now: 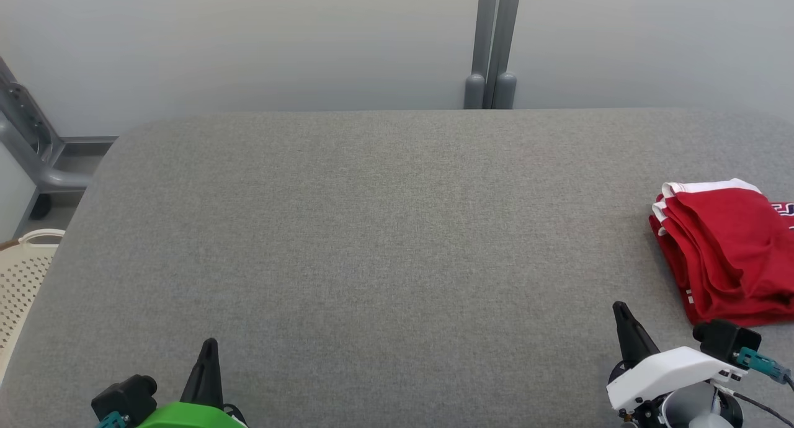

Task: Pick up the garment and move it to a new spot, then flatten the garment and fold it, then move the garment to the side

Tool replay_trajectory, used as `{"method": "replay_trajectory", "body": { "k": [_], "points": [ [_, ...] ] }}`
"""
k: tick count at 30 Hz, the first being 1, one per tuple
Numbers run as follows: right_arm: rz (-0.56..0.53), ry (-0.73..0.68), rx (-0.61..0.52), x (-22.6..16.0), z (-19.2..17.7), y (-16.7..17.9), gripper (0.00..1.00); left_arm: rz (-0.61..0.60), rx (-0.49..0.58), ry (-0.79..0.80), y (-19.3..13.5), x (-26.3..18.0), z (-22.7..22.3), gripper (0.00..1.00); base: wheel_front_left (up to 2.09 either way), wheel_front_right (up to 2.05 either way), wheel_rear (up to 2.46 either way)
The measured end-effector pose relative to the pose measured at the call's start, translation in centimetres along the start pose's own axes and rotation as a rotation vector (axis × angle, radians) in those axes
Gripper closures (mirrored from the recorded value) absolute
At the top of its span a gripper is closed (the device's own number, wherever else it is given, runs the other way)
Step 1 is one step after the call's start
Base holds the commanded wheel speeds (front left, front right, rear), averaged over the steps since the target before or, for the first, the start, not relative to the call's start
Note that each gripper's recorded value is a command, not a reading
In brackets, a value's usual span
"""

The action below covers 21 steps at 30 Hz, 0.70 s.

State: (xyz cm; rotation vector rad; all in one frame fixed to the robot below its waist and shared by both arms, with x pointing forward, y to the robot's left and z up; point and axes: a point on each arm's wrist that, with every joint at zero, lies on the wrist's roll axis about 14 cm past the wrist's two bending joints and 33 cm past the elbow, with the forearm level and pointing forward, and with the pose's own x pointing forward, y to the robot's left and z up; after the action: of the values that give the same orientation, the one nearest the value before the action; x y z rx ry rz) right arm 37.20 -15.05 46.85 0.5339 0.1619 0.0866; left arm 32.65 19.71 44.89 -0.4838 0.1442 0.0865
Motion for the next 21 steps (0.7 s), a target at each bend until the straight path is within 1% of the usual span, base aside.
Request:
{"method": "replay_trajectory", "body": {
  "k": [3, 4, 8, 21],
  "points": [
    [-0.011, -0.008, 0.050, -0.2, 0.2, -0.4, 1.00, -0.001, -0.046, 0.001, -0.3, 0.3, 0.1, 1.00, 0.00, 0.00, 0.00],
    [-0.020, -0.010, 0.081, -0.3, 0.3, -0.7, 1.00, -0.003, -0.081, 0.005, -0.4, 0.4, 0.1, 1.00, 0.00, 0.00, 0.00],
    [-0.027, -0.027, 0.141, -0.3, 0.8, -0.9, 1.00, -0.007, -0.140, 0.005, -0.7, 0.8, 0.4, 1.00, 0.00, 0.00, 0.00],
    [-0.052, -0.066, 0.319, -0.8, 1.9, -2.1, 1.00, -0.025, -0.310, 0.018, -1.5, 1.8, 0.8, 1.00, 0.00, 0.00, 0.00]
  ]
}}
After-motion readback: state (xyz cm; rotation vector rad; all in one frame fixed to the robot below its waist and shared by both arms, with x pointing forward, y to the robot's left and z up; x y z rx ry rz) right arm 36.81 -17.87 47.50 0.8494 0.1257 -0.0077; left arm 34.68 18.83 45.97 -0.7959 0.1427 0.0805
